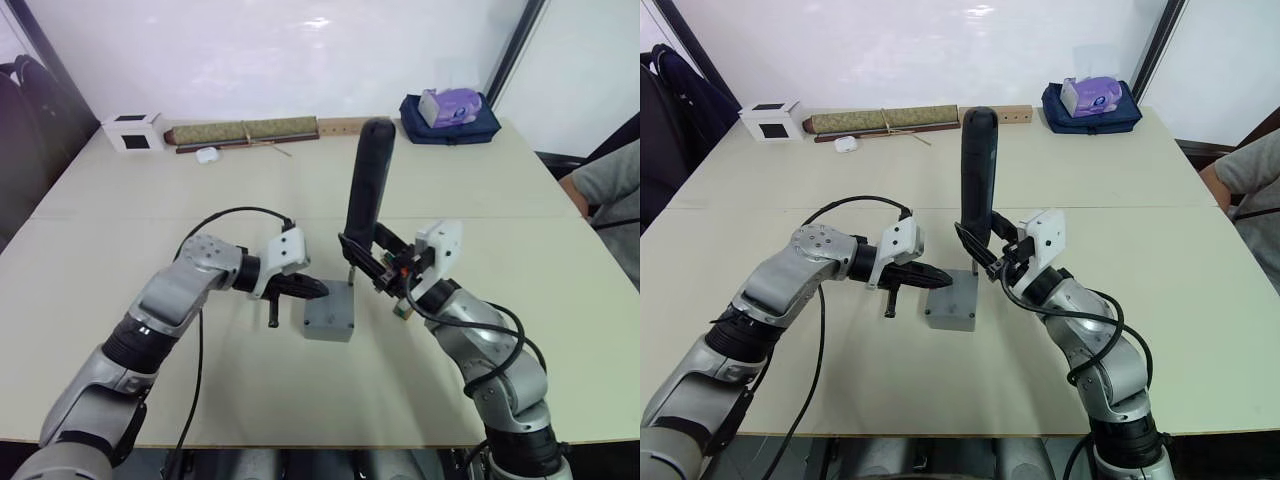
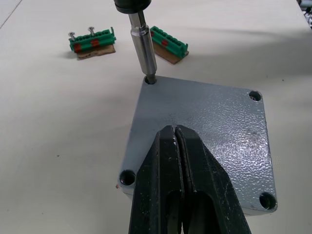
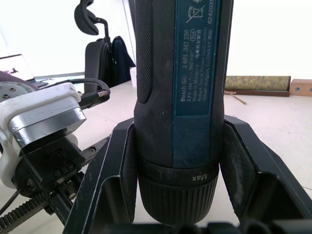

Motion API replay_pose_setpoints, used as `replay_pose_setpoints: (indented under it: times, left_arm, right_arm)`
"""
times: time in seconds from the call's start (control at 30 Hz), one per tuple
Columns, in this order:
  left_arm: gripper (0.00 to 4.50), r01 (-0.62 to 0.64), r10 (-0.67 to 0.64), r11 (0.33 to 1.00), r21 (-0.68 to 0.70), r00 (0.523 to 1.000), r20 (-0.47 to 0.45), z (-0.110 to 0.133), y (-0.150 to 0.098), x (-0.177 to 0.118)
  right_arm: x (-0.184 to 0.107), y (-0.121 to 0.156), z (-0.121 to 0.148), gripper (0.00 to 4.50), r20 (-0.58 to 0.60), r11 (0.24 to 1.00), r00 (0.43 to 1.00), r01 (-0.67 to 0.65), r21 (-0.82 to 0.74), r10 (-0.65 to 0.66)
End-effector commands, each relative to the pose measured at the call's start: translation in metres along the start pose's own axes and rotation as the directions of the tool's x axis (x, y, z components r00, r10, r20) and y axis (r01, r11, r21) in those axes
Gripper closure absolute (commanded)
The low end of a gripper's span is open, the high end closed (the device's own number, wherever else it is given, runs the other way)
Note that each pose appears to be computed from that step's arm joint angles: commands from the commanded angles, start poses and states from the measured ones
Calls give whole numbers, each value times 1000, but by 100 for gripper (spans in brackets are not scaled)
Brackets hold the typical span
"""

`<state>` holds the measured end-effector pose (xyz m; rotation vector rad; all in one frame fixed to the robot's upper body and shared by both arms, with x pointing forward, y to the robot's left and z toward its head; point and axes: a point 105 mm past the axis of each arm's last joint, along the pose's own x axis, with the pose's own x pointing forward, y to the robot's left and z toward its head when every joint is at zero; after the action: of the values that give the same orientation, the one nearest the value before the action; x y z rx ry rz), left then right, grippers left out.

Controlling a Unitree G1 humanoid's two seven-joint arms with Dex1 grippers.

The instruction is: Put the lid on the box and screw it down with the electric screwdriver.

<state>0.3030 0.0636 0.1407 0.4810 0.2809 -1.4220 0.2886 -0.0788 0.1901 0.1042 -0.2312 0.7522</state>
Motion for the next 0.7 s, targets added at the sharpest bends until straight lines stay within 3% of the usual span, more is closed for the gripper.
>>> replay_pose_setpoints:
  times: [0.03, 0.37, 0.5, 0.7]
  left_arm:
    - [450, 16, -18, 999, -30, 998, -52, -13, -5, 4]
    - [450, 18, -20, 999, -34, 998, -68, -17, -5, 3]
    - [450, 26, -29, 999, -33, 997, -77, -19, -9, 6]
    - [450, 36, -38, 999, -28, 995, -94, -22, -12, 6]
  right_arm:
    - [1, 3, 4, 272, 9, 1000, 1000, -22, -14, 22]
    - [-9, 0, -27, 272, -83, 999, 997, -8, -37, 5]
    - [-24, 1, -66, 272, -258, 1000, 966, -18, 18, 22]
    - [-20, -9, -76, 272, -287, 1000, 957, 32, -2, -31]
